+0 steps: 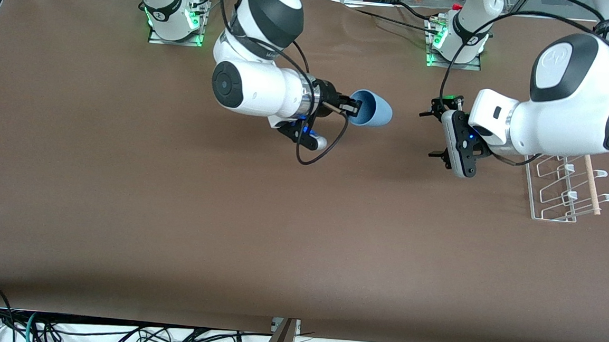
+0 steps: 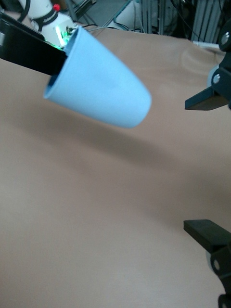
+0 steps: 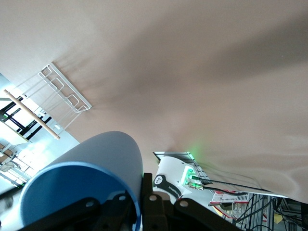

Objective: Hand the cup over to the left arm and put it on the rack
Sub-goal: 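Lift the cup with the right gripper while the left gripper approaches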

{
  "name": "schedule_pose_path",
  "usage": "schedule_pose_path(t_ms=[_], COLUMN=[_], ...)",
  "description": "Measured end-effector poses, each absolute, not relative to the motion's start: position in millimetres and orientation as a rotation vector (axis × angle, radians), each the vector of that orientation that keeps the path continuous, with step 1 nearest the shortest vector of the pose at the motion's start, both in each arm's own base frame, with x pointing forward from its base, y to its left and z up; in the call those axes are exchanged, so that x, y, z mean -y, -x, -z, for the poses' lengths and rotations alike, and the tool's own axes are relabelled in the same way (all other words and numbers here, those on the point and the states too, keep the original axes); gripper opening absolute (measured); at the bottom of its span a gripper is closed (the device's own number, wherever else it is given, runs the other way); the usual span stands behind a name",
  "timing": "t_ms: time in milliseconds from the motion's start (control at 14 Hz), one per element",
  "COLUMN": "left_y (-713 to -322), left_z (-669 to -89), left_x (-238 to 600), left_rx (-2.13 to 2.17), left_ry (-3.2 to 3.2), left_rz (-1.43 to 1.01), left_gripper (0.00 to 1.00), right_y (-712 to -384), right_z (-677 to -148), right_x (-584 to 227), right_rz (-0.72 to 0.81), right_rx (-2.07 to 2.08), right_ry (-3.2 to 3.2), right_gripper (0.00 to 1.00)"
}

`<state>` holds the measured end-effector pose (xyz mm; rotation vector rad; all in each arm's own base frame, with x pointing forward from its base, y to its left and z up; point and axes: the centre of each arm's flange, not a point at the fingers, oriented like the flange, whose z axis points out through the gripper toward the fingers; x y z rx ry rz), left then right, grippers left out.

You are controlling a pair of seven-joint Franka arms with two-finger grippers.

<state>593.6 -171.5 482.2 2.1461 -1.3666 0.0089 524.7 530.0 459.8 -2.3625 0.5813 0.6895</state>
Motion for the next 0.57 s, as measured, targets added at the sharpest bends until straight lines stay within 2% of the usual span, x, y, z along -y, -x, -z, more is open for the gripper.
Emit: schedule_pose_path(t_ms=[571], left_y=[-581.5], left_z=[-444.8], left_x=[193.2], left_rx=[1.441], left_ry=[-1.742], left_rz=[-0.229], left_gripper=[1.00], right_y=[-531.0], right_z=[-463.7], right_x=[-526.6], right_rz=[-0.662], right_rx=[-0.595], right_ry=[2.349], right_gripper=[0.05])
